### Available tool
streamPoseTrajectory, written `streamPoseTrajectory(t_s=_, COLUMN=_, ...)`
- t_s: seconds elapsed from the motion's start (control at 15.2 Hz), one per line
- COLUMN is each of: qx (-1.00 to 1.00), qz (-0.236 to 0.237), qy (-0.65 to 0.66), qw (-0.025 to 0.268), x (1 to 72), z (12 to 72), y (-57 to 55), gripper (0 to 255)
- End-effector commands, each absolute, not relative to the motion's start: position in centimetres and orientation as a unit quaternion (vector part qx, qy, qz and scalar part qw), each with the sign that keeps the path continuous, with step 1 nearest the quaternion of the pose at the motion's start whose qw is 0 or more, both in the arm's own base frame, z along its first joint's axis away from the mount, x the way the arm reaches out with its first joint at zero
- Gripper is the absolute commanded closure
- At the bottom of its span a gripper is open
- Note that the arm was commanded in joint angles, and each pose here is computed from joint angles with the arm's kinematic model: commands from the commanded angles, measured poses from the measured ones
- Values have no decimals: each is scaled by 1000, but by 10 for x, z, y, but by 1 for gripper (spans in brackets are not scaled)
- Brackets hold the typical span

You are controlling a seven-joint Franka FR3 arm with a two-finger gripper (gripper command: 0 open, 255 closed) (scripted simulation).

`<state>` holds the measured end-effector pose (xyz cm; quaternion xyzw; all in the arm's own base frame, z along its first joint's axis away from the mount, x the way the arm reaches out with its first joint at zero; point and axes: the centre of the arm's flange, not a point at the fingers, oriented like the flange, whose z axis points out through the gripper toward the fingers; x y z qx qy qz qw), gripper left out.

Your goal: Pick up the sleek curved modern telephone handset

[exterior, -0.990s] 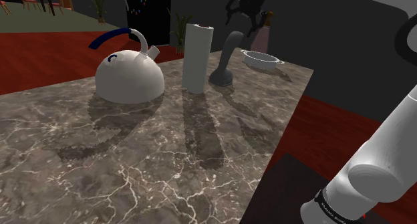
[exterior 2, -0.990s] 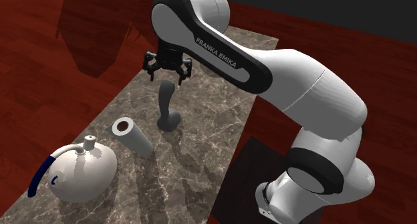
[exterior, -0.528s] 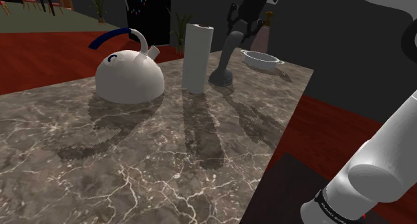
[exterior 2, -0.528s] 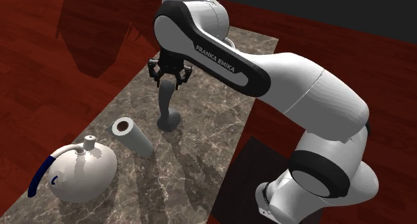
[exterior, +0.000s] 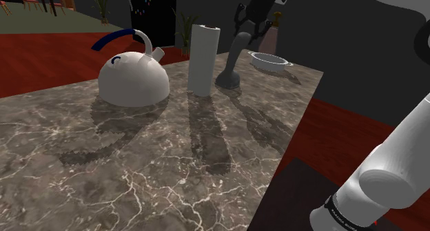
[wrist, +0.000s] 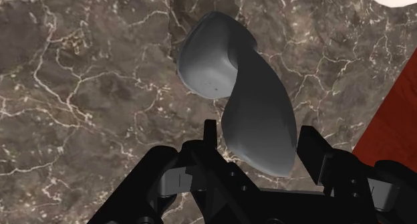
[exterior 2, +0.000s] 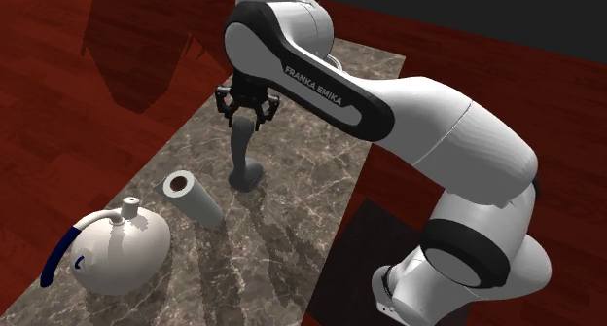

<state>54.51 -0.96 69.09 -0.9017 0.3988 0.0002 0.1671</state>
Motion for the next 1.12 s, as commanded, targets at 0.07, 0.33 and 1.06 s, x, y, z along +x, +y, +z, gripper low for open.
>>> streamPoseTrajectory(t_s=0.07, qx=-902, qz=1, qy=399, qw=167, x=545, z=700, y=-9, gripper=255)
streamPoseTrajectory(t_s=0.33, qx=-902, qz=1, qy=399, qw=167, x=545, z=721, y=-9, gripper=255)
streamPoseTrajectory(t_s=1.06, qx=-902, qz=1, qy=399, qw=167, x=545, z=769, y=-9, gripper=255)
